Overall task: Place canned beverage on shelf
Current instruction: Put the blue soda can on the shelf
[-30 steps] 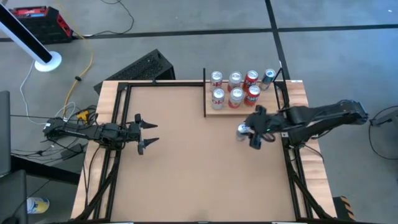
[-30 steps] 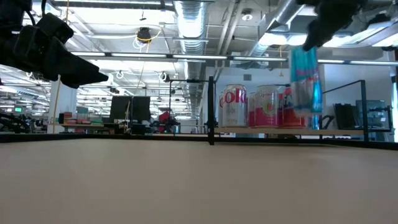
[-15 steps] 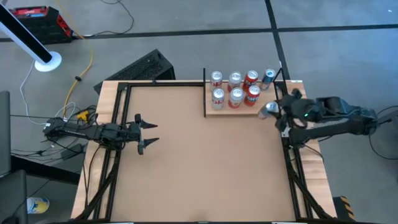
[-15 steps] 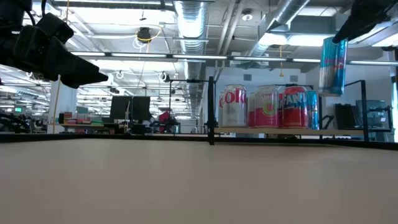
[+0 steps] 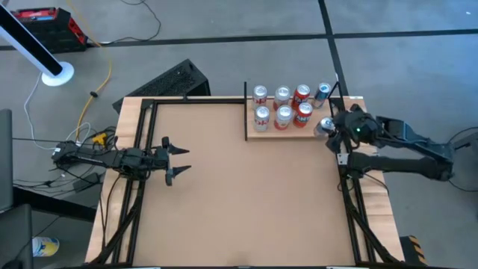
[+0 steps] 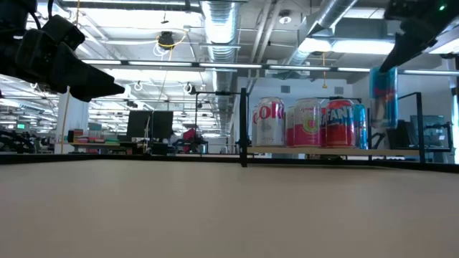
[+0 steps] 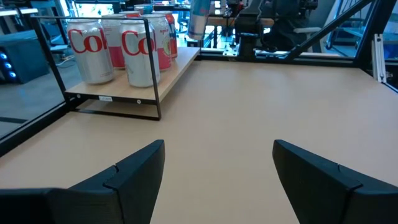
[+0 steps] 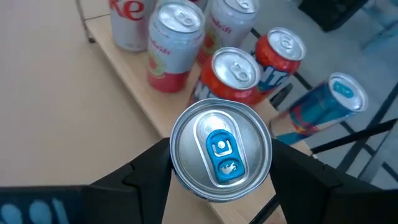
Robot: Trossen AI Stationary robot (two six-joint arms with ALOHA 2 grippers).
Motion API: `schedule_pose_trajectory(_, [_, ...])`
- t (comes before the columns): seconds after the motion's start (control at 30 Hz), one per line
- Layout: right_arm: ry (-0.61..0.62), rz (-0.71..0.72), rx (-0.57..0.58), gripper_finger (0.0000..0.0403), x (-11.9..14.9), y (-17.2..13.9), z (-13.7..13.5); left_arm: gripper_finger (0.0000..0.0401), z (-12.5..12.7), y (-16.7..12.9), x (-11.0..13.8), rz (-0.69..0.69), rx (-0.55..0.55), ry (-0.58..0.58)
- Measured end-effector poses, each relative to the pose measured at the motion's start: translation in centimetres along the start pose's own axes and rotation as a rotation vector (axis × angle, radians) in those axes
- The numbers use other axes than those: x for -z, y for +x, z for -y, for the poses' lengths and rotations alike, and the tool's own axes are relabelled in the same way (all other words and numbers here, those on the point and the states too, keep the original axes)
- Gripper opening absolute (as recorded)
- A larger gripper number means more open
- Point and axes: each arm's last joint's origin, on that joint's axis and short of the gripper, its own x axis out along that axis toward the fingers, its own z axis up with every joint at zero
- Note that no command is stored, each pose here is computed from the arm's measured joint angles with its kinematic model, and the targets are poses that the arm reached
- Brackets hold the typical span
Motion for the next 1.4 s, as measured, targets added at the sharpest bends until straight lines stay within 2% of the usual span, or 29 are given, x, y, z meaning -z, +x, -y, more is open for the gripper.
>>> schedule_pose_trajectory(0.1, [-0.008, -0.007, -0.024, 0.0258, 0.0, 1.1, 0.0, 0.0284, 0.0, 0.0, 0.0, 0.000, 0.000, 0.000])
schedule_pose_trajectory(0.37, [-0.006, -0.090, 0.010, 0.0258, -0.5, 3.4, 1.9, 0.0284, 0.0, 0.0, 0.0, 0.001, 0.000, 0.000])
schedule_pose_trajectory(0.67, [0.085, -0.168, -0.019, 0.0258, 0.0, 5.2, 4.8, 0.0284, 0.0, 0.0, 0.0, 0.000, 0.000, 0.000])
schedule_pose_trajectory(0.83, [0.109, -0.129, -0.018, 0.0258, -0.1, 5.6, 5.8, 0.0284, 0.0, 0.0, 0.0, 0.000, 0.000, 0.000])
schedule_pose_trajectory(1.3, [0.086, -0.140, -0.033, 0.0258, 0.1, 5.5, 5.9, 0.0284, 0.0, 0.0, 0.0, 0.000, 0.000, 0.000])
schedule_pose_trajectory(1.4, [0.085, -0.140, -0.033, 0.0273, 0.1, 5.5, 5.9, 0.0284, 0.0, 0.0, 0.0, 0.000, 0.000, 0.000])
